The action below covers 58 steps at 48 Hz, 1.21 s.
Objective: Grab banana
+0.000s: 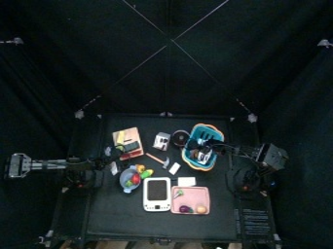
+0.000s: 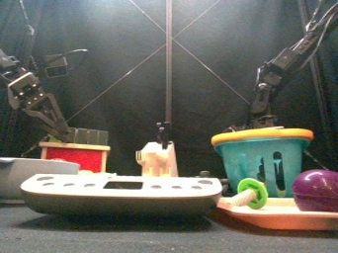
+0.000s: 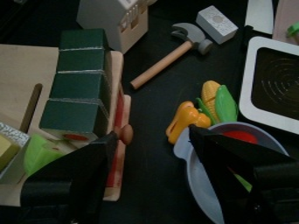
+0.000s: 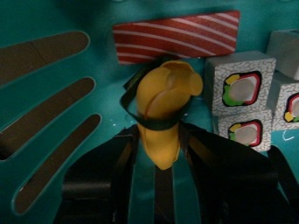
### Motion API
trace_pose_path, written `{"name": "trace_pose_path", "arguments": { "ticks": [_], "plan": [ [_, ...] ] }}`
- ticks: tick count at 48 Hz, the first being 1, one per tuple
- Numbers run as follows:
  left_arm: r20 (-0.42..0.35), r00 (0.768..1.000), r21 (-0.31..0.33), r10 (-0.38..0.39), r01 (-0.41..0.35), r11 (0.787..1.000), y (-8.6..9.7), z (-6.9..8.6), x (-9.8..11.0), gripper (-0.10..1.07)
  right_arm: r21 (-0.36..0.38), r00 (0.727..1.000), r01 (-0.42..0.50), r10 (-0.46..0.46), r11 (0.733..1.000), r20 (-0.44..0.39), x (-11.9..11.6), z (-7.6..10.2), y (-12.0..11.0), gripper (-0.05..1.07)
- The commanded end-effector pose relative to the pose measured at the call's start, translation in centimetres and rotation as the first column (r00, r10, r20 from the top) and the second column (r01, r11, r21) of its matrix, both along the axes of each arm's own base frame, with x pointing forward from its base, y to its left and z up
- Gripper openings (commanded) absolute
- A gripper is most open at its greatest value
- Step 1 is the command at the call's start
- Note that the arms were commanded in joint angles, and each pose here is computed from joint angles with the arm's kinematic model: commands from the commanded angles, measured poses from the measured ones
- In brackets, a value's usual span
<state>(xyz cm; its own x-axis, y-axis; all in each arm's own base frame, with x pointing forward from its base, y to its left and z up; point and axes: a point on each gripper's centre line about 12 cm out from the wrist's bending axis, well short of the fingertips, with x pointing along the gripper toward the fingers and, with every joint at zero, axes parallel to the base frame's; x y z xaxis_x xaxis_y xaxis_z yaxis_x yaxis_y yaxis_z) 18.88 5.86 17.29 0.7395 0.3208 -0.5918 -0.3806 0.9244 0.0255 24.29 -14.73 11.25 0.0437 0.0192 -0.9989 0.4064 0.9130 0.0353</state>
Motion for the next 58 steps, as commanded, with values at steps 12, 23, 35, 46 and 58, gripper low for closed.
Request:
{"name": "trace_pose_path", "arguments": {
  "ticks": [12, 23, 35, 46, 58],
  "plan": [
    [0.010, 1.000, 0.004, -0.002, 0.002, 1.000, 0.1, 0.4, 0.2, 0.99, -0.018, 1.000, -0.011, 0.012, 1.000, 0.012, 0.2, 0.4, -0.3, 0.65],
    [0.011, 1.000, 0.002, -0.001, 0.001, 1.000, 0.1, 0.4, 0.2, 0.99, -0.032, 0.999, 0.001, 0.000, 0.999, 0.032, 0.4, 1.2, -0.4, 0.56],
    [0.013, 1.000, 0.004, -0.002, 0.002, 1.000, 0.1, 0.5, 0.3, 0.99, -0.116, 0.985, 0.024, -0.004, 0.993, 0.174, 1.1, 6.1, -0.8, 0.56],
    [0.014, 1.000, 0.003, -0.001, 0.001, 1.000, 0.1, 0.5, 0.3, 0.99, -0.137, 0.979, 0.067, -0.039, 0.988, 0.199, 0.2, 8.0, -0.5, 0.56],
    [0.018, 1.000, 0.005, -0.004, 0.004, 1.000, 0.1, 0.6, 0.4, 0.99, -0.060, 0.950, 0.247, -0.230, 0.967, 0.210, -0.2, 9.6, 0.1, 0.55]
  ]
}}
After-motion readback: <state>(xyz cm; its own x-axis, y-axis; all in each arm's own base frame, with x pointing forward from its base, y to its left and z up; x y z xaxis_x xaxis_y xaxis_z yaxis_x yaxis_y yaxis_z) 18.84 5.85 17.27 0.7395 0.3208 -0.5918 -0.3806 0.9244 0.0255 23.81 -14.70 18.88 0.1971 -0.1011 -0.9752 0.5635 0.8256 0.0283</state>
